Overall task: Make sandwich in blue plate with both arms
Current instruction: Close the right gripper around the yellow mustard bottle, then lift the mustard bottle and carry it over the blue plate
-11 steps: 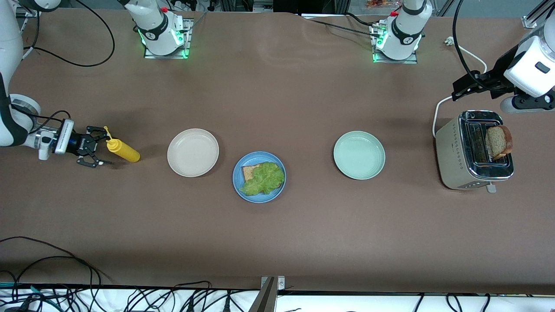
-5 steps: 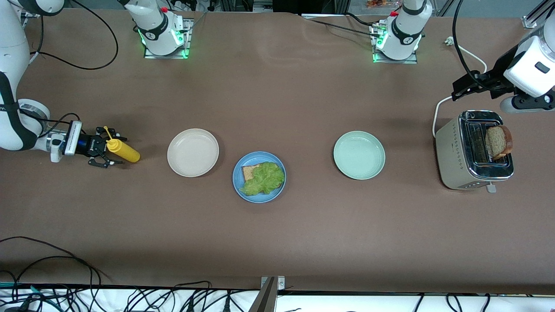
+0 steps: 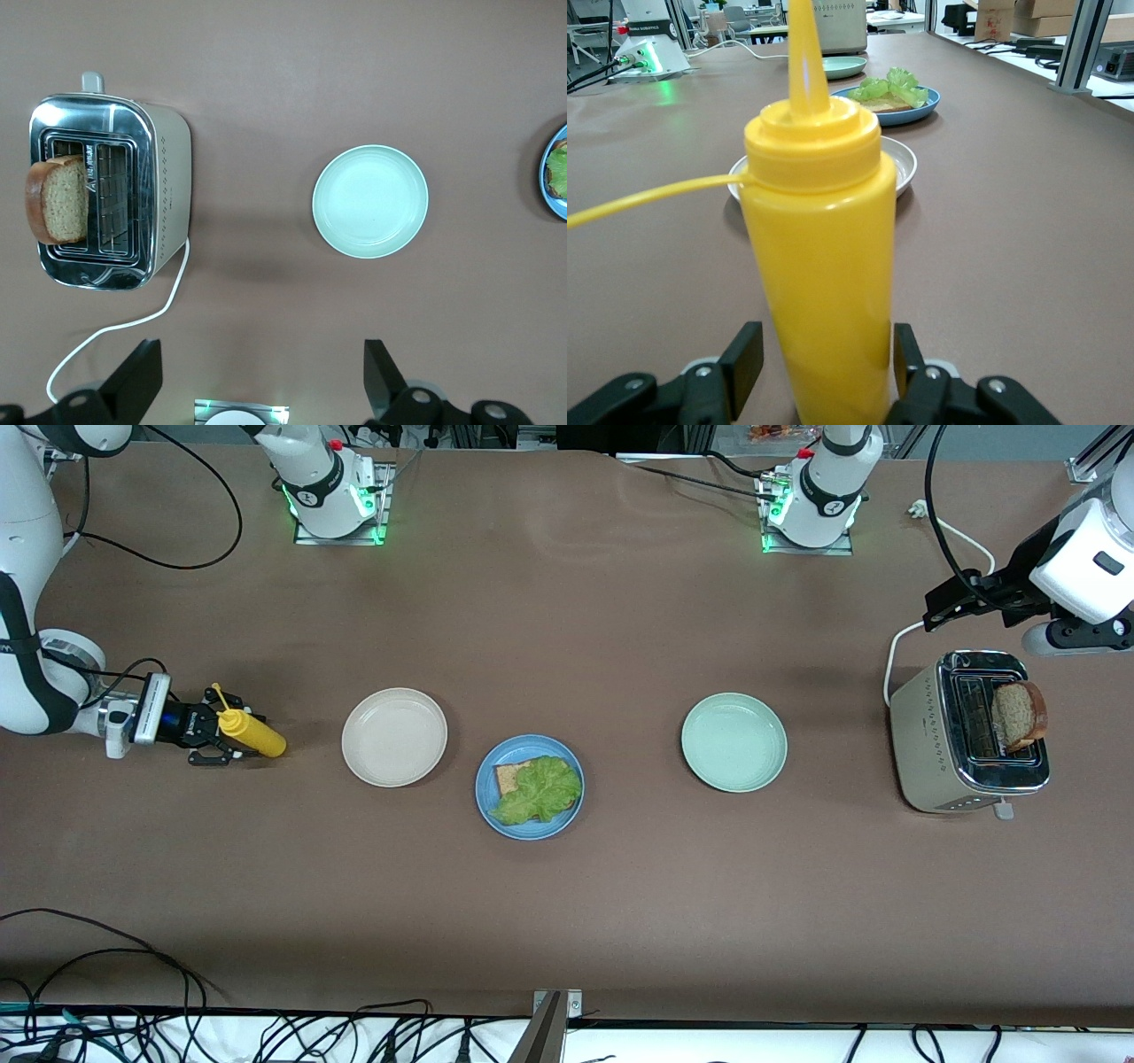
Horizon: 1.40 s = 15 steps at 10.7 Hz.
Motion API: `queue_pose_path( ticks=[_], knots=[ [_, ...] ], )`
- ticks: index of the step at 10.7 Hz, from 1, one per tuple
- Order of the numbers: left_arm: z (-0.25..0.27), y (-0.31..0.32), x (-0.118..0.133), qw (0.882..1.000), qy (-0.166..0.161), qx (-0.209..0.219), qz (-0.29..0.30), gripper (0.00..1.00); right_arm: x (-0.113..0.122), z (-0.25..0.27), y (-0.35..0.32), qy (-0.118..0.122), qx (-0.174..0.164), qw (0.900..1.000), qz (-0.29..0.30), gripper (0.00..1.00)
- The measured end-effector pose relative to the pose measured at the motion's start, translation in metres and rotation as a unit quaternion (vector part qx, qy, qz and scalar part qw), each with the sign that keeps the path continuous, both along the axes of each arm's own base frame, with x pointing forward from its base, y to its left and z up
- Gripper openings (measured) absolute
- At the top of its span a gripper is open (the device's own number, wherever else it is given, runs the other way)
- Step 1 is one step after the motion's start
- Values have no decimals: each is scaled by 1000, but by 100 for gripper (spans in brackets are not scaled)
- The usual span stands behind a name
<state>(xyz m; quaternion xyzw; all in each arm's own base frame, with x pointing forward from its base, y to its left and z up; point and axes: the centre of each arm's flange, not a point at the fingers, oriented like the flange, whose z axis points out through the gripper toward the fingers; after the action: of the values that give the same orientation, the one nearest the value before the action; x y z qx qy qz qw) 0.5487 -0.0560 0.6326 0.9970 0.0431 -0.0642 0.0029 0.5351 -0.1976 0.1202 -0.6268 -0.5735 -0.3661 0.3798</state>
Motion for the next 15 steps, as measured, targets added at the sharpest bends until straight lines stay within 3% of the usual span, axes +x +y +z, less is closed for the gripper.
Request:
queue_pose_path(
  ticks=[4,7,9,12,15],
  knots=[
    [0,0,0,1000,0,0,0,100,6,1,14,-4,10,1000,6,64],
    [0,-1,0,1000,0,0,-1,100,6,1,13,-5,10,1000,1,33],
    [0,-1,0,1000,0,0,-1,100,7,1,12,4,7,1000,-6,22],
    [0,-2,0,1000,0,0,-2,100,18,14,17,34,-25,999,-19,22],
    [0,-1,0,1000,0,0,-1,100,42,65,51,98,-101,990,-2,22]
  ],
)
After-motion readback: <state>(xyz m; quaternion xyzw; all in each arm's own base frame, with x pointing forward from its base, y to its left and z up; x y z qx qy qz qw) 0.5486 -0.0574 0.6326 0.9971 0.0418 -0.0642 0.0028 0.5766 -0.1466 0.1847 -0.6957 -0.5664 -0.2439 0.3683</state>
